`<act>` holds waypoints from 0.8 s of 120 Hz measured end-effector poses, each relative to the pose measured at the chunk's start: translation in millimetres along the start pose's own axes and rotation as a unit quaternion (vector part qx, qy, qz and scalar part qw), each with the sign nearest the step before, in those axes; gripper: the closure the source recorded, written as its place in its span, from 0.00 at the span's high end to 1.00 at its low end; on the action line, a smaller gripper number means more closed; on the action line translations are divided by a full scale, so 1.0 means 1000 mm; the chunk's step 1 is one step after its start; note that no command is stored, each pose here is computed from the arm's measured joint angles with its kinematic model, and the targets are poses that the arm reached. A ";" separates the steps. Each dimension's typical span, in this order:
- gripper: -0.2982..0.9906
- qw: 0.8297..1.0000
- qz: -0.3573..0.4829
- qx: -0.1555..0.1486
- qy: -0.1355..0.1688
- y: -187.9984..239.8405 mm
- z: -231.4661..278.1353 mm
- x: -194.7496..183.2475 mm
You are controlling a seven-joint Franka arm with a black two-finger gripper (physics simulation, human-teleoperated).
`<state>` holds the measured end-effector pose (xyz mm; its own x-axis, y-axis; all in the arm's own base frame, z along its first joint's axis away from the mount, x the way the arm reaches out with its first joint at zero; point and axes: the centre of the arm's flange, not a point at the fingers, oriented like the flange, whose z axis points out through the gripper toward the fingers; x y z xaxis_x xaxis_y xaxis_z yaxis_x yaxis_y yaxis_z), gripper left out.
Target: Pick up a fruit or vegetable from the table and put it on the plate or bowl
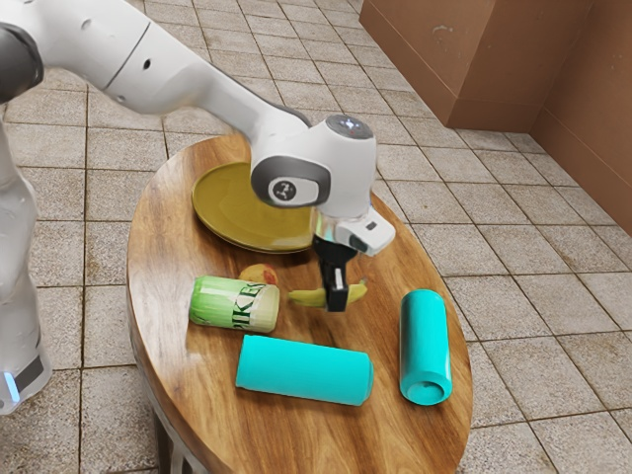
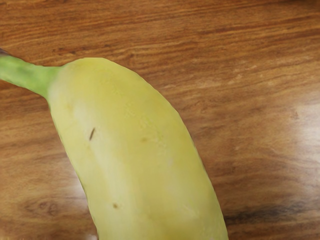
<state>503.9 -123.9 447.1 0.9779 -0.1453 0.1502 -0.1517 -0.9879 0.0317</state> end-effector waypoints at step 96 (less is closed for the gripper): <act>0.36 0.985 -0.171 0.012 0.032 -0.203 -0.106 -0.035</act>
<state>484.9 87.6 539.8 0.9603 0.1986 0.1958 0.1888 -0.9797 0.0680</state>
